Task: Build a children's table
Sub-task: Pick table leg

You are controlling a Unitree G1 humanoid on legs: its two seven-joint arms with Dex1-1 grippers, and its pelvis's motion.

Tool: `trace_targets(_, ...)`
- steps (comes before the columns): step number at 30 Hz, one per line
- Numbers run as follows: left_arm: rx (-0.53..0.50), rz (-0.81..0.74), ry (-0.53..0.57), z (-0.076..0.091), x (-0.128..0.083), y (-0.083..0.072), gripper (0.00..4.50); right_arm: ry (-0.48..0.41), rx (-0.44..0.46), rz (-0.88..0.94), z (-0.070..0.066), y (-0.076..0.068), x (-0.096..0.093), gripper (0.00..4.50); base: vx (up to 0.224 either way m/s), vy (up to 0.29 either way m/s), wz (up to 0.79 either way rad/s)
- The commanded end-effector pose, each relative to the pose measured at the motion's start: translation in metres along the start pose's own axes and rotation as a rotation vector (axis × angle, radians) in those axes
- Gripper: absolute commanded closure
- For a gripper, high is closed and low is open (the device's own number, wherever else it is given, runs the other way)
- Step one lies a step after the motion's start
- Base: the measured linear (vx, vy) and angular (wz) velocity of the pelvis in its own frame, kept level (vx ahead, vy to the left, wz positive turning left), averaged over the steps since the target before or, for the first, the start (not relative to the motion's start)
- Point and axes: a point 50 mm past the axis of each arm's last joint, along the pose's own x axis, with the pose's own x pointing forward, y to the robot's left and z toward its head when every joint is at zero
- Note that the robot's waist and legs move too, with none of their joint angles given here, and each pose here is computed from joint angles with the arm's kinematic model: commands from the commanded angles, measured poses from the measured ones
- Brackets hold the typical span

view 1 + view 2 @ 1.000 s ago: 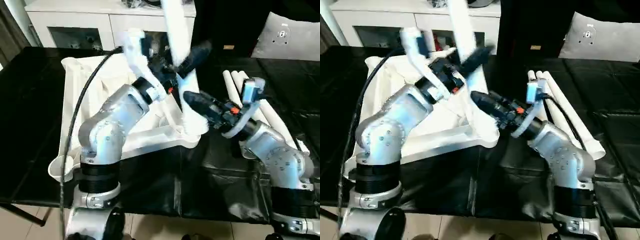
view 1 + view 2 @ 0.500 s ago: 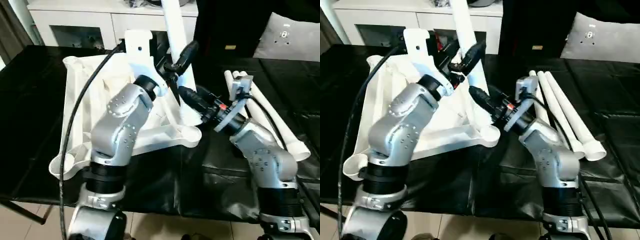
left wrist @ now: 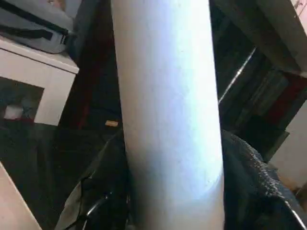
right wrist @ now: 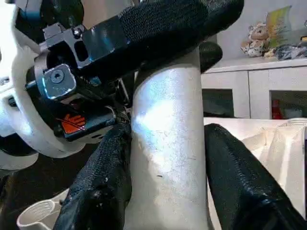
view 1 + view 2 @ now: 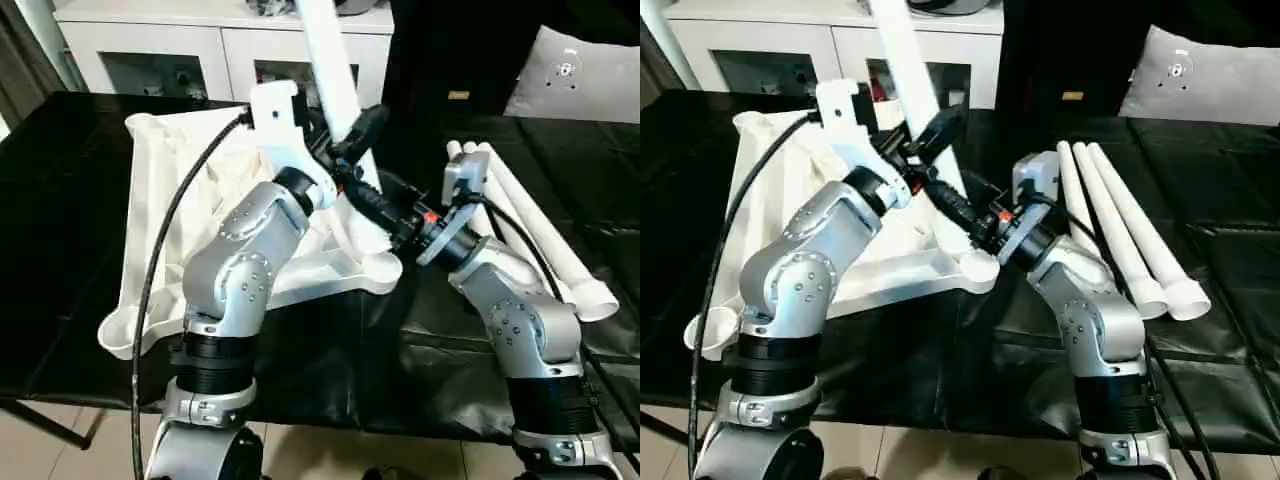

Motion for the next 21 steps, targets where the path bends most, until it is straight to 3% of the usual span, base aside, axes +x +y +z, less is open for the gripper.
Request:
trace_targets(1, -0.025, 0.003, -0.008, 0.0022, 0.0008, -0.0005, 2.42, -0.014, -0.015, 0.013, 0.0021, 0.0001, -0.0006, 2.62, 0.000, 0.000, 0.00)
trace_targets(15, 0.006, -0.009, -0.024, 0.0085, 0.0017, -0.0005, 2.55, -0.007, -0.031, 0.012, 0.0015, -0.0020, -0.0008, 2.62, 0.000, 0.000, 0.00)
trace_targets(21, 0.085, 0.036, 0.000, 0.0069, 0.0014, 0.0064, 2.57, 0.015, -0.074, -0.016, 0.0006, -0.0048, -0.0019, 2.62, 0.000, 0.000, 0.00)
